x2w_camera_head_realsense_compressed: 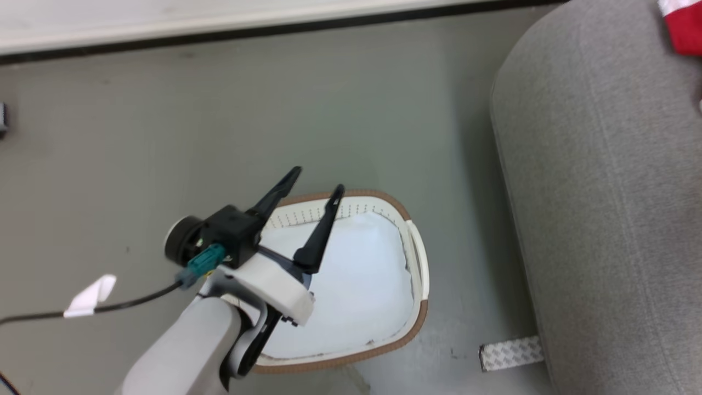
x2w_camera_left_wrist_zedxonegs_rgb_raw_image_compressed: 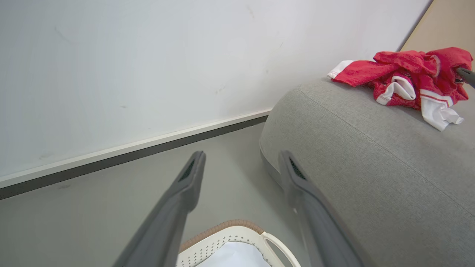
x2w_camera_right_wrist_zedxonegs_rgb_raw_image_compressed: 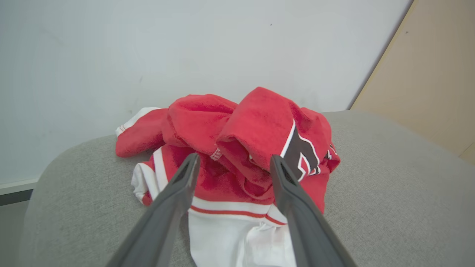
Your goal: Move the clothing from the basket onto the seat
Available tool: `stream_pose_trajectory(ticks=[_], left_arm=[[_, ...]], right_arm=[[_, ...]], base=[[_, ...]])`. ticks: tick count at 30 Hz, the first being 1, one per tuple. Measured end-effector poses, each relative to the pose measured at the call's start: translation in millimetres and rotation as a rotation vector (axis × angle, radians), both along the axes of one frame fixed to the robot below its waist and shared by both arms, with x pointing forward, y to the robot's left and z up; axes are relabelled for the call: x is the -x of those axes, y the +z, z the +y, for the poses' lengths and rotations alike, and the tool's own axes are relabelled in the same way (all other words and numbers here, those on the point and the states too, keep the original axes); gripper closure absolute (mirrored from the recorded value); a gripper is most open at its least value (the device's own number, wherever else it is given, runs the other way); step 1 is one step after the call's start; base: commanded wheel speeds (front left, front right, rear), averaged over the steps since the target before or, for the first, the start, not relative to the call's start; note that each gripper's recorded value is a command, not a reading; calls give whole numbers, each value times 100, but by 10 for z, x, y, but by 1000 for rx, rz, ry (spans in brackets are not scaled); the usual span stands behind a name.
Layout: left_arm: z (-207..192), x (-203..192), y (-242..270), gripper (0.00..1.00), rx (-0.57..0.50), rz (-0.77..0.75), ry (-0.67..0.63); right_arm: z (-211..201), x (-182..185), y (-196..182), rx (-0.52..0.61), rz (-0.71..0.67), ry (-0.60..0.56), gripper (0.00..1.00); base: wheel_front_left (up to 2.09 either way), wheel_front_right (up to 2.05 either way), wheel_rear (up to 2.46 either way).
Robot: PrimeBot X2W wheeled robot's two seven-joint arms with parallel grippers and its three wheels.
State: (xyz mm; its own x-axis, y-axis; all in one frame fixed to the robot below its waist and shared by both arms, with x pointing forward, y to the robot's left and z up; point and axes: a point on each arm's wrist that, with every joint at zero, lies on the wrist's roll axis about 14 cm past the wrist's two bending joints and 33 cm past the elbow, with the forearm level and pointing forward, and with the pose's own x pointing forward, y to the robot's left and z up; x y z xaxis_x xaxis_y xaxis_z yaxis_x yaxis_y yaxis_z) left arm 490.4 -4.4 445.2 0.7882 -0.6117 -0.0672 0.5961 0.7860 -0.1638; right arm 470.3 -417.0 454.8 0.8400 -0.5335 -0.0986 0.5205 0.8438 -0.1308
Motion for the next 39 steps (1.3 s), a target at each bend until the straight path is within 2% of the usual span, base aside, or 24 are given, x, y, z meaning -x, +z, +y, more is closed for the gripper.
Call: stream_pose_trajectory(ticks=[10, 16, 22, 32, 39], left_arm=[[480, 169, 312, 0, 29, -56, 217], [947, 403, 510, 0, 29, -88, 379], [1397, 760, 564, 0, -5, -112, 515], [1830, 1254, 417, 0, 14, -68, 658], [1838, 1368, 340, 0, 26, -52, 647]], right_arm=[[871, 155, 431, 11, -146, 240, 0], [1475, 415, 484, -24, -177, 397, 0], [1915, 679, 490, -79, -198, 503, 0], [2272, 1041, 334, -189, -184, 581, 0], [2296, 1155, 212, -205, -150, 583, 0]], base=[[0, 0, 0], [0, 0, 0], [0, 0, 0], [0, 0, 0], [0, 0, 0]])
